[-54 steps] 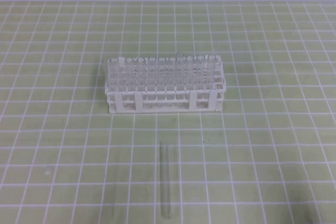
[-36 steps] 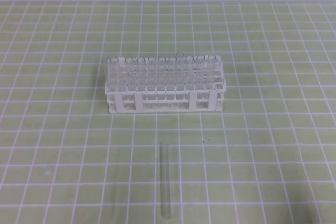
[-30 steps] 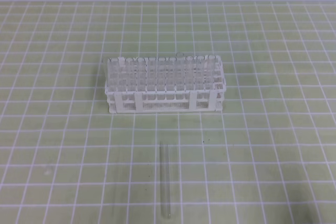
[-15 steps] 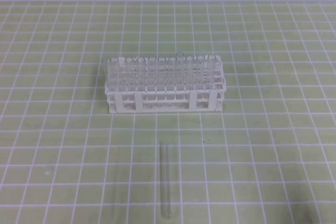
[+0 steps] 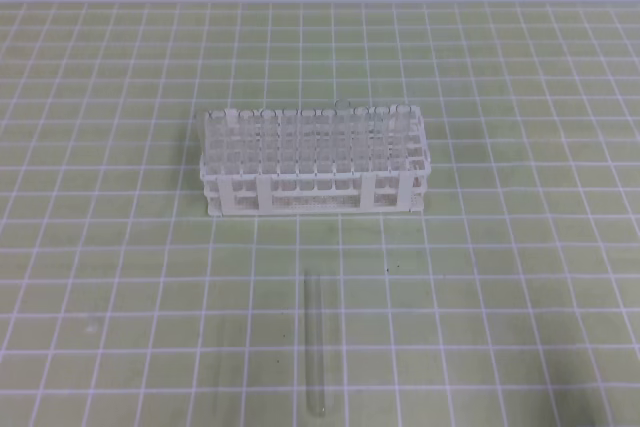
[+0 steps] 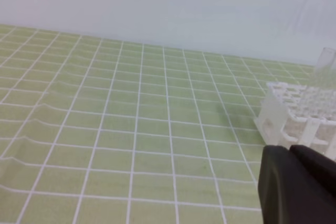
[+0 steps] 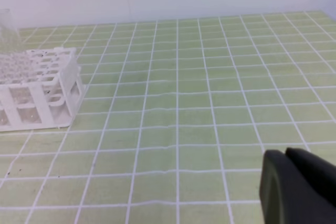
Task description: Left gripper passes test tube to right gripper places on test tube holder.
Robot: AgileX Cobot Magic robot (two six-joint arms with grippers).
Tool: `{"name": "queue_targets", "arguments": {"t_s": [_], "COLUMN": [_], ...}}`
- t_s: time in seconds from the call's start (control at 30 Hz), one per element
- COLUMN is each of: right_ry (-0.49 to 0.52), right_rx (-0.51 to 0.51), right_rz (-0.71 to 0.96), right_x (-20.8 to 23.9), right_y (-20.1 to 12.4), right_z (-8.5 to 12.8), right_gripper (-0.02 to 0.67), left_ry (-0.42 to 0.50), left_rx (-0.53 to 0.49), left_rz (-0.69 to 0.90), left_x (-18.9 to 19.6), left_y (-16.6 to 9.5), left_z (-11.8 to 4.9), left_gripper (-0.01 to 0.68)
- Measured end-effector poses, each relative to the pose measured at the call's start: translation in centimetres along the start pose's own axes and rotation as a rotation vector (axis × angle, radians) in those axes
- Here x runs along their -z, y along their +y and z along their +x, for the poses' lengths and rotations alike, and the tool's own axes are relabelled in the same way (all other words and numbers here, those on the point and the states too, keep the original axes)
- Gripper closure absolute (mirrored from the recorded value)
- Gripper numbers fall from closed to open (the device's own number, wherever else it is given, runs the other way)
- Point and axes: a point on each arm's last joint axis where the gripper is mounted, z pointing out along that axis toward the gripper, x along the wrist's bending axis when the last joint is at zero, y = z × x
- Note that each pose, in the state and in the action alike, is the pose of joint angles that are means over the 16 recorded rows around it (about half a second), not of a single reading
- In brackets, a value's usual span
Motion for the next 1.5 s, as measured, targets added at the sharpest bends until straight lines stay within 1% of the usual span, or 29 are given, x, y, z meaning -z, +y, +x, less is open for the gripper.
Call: {"name": "queue_targets", "arguments": {"t_s": [0.27, 1.03, 1.13, 1.2, 1.3, 1.5], "right_ry": [0.005, 0.006, 0.009, 0.015, 0.029, 0.053], "right_rx": [-0.021, -0.023, -0.036, -0.059, -0.122, -0.303], "right_rz": [-0.010, -0.010, -0.012, -0.022, -0.052, -0.160], "right_x": [0.0, 0.0, 0.0, 0.0, 0.0, 0.1], "right_y": [0.1, 0.1, 0.1, 0.2, 0.5, 1.5], "right_z": [0.0, 0.1, 0.1, 0.1, 0.2, 0.2], "right_gripper": [0.665, 0.665, 0.665, 0.665, 0.665, 0.665], "left_ry": [-0.001, 0.000, -0.002, -0.004, -0.009, -0.016], "left_rx": [0.004, -0.004, 0.017, 0.053, 0.127, 0.256], "left_rz": [0.002, -0.002, -0.005, -0.010, -0.019, -0.054], "left_x": [0.0, 0.0, 0.0, 0.0, 0.0, 0.0], "left_y": [0.1, 0.0, 0.0, 0.0, 0.3, 0.6], "left_z": [0.0, 0.0, 0.0, 0.0, -0.1, -0.1], "left_gripper": [0.675, 0.675, 0.675, 0.675, 0.675, 0.675]}}
